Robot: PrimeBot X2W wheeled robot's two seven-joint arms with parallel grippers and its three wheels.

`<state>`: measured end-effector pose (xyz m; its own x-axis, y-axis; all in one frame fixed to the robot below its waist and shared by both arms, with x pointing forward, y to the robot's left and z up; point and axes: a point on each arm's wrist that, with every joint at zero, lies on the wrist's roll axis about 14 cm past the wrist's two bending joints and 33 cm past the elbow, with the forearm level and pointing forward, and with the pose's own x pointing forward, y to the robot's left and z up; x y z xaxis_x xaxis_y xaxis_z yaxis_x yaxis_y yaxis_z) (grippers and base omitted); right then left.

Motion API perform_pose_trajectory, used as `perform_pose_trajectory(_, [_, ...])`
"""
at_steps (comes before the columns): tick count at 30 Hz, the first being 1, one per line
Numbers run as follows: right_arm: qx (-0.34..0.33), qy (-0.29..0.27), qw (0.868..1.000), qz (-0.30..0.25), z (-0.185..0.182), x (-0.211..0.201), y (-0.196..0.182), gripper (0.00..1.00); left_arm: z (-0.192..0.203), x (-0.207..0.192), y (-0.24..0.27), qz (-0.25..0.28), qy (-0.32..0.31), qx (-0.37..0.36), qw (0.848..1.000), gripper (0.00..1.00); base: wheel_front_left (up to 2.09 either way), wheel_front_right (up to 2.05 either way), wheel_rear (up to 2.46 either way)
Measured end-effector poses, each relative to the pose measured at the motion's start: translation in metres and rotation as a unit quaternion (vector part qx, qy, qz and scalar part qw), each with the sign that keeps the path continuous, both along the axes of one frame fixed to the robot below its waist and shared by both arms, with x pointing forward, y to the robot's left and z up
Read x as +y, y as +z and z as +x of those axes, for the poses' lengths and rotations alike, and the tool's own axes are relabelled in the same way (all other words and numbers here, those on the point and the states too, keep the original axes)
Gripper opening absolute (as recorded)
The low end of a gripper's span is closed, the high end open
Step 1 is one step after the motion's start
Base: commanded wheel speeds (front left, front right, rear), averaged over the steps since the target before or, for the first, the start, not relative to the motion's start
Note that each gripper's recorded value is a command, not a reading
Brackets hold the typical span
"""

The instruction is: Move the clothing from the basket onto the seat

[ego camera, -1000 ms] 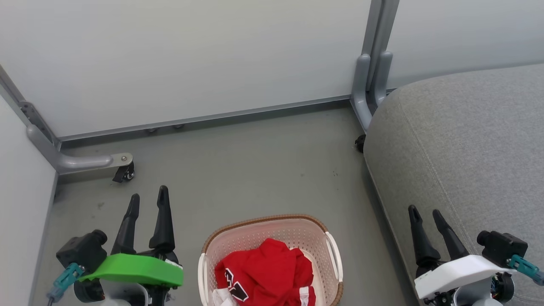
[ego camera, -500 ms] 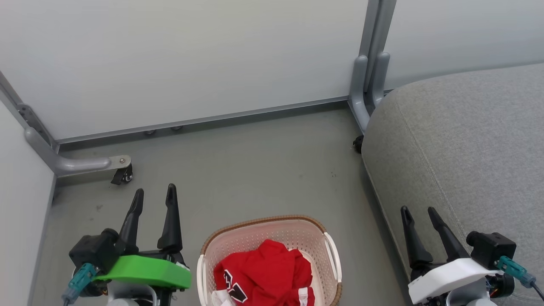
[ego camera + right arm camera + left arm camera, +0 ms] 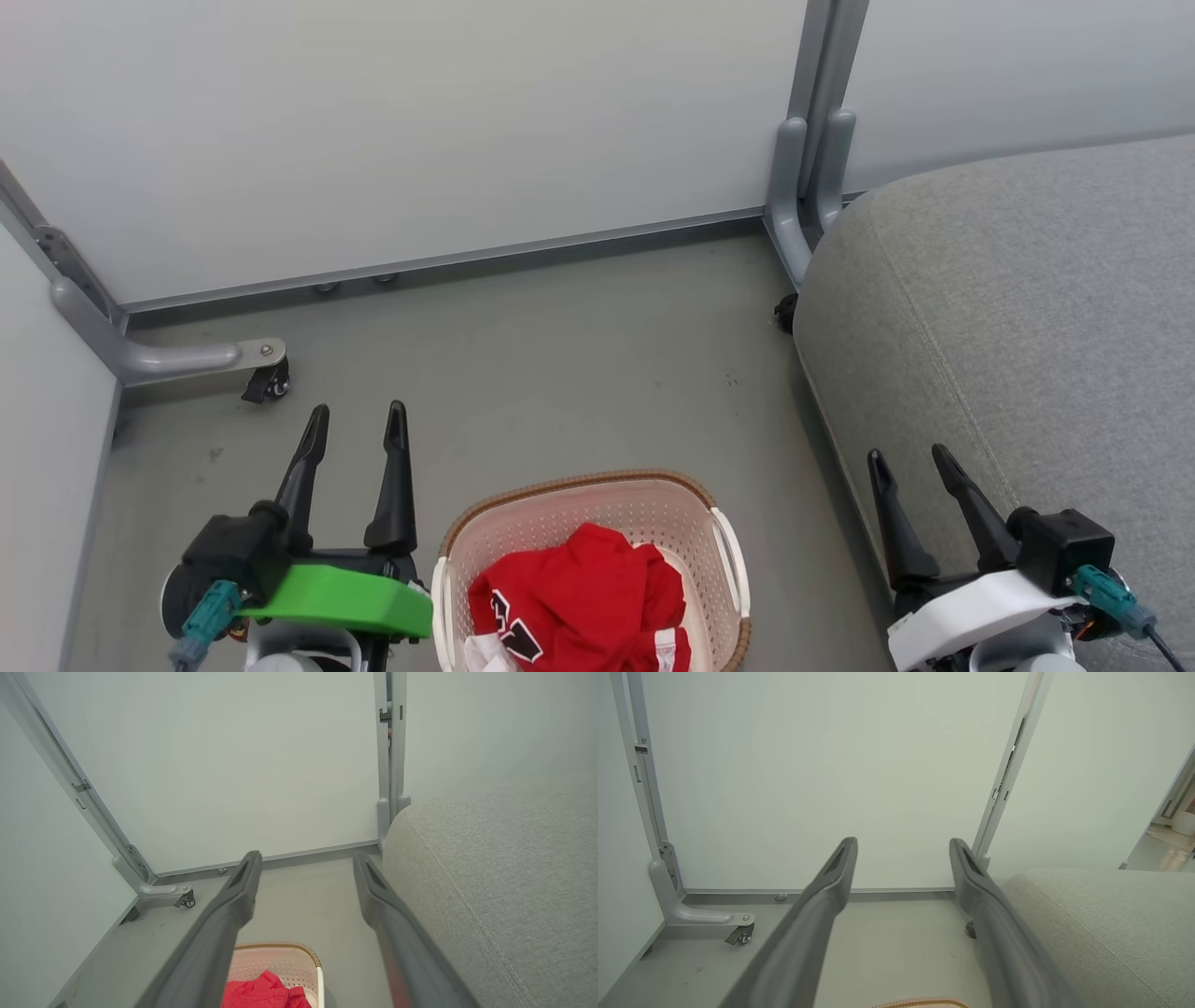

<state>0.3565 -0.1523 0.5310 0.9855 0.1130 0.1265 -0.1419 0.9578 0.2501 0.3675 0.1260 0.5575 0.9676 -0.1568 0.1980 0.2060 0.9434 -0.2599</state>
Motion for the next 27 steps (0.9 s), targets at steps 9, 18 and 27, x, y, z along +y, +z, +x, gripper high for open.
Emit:
perform_pose_trajectory(9, [-0.011,0.001,1.000,-0.029,-0.002,0.001,0.002,1.00,-0.001,-0.004,0.005,0.026,-0.002,-0.016,1.000,1.00,0.00,0.00,0.00])
perform_pose_trajectory(18, [-0.026,0.000,0.998,-0.050,-0.006,0.001,0.008,1.00,-0.004,-0.010,0.002,0.049,-0.012,-0.021,0.999,1.00,0.00,0.00,0.00])
perform_pose_trajectory(27, [-0.041,-0.001,0.996,-0.075,-0.008,0.001,0.013,1.00,-0.007,-0.012,-0.009,0.076,-0.015,-0.013,0.997,1.00,0.00,0.00,0.00])
